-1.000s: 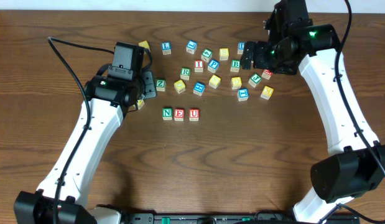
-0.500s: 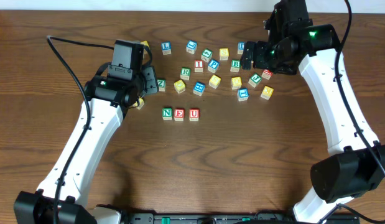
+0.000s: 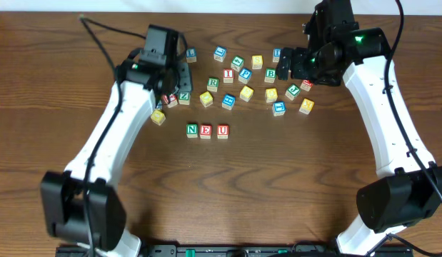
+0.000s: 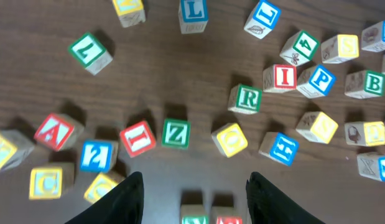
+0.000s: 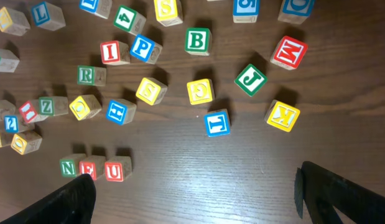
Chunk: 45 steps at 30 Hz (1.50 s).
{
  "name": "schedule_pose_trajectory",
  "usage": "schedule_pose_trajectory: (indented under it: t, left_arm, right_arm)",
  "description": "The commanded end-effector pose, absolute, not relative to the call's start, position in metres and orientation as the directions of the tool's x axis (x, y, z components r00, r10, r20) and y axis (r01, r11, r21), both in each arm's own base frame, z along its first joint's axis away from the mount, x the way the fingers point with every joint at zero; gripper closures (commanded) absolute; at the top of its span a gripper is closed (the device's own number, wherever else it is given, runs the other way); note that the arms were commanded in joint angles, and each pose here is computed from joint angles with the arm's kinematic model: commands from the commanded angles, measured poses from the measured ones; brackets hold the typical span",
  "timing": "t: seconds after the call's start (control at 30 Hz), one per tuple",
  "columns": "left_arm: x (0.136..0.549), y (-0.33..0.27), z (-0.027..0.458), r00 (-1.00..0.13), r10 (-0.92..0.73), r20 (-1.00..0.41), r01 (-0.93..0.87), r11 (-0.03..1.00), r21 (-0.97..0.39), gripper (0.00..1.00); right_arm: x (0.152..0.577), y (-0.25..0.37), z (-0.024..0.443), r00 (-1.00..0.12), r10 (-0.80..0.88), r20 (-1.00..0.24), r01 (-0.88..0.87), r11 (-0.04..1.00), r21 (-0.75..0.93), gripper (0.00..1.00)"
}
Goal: Spell out NEURIPS
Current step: 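Move the left gripper toward the green R block in the cluster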
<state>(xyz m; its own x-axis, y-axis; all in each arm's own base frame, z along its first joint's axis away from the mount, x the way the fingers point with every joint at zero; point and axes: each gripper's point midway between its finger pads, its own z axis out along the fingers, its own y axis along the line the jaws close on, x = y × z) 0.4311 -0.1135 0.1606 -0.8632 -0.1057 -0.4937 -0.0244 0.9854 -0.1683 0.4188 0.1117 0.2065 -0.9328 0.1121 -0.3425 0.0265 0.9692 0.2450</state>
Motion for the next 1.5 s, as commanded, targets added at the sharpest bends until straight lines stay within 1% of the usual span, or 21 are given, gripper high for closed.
schedule_pose_trajectory:
  t: [0.0,0.33,0.73,0.87,1.23,1.33,1.47]
  left_arm:
    - [0.443,-0.119,0.161,-0.859,-0.074,-0.507,0.013,0.986,-0.166,0.47]
    - [0.448,-0.109,0.155,-0.855,-0.058,-0.516,-0.001,0.994,-0.109,0.47]
    - [0.457,-0.079,0.157,-0.841,-0.114,-0.528,-0.066,0.992,-0.109,0.47]
    - [0.458,-0.077,0.157,-0.841,-0.109,-0.530,-0.060,0.992,-0.108,0.47]
    - [0.470,-0.113,0.167,-0.800,-0.072,-0.596,0.010,0.991,-0.133,0.47]
    - [0.475,-0.126,0.158,-0.798,-0.055,-0.600,0.033,0.990,-0.134,0.47]
    - [0.480,-0.151,0.132,-0.812,-0.013,-0.583,0.076,0.989,-0.127,0.47]
  right_arm:
    - [0.414,0.115,0.206,-0.937,0.114,-0.331,0.029,0.967,0.252,0.01]
    - [0.414,0.115,0.206,-0.937,0.114,-0.329,0.030,0.967,0.251,0.01]
    - [0.414,0.115,0.206,-0.938,0.115,-0.329,0.030,0.967,0.252,0.01]
    - [0.414,0.115,0.206,-0.938,0.115,-0.329,0.030,0.967,0.252,0.01]
    - [0.414,0.115,0.206,-0.938,0.115,-0.329,0.030,0.967,0.252,0.01]
    - [0.414,0.115,0.206,-0.938,0.114,-0.329,0.030,0.967,0.252,0.01]
    - [0.414,0.115,0.206,-0.938,0.115,-0.329,0.030,0.967,0.252,0.01]
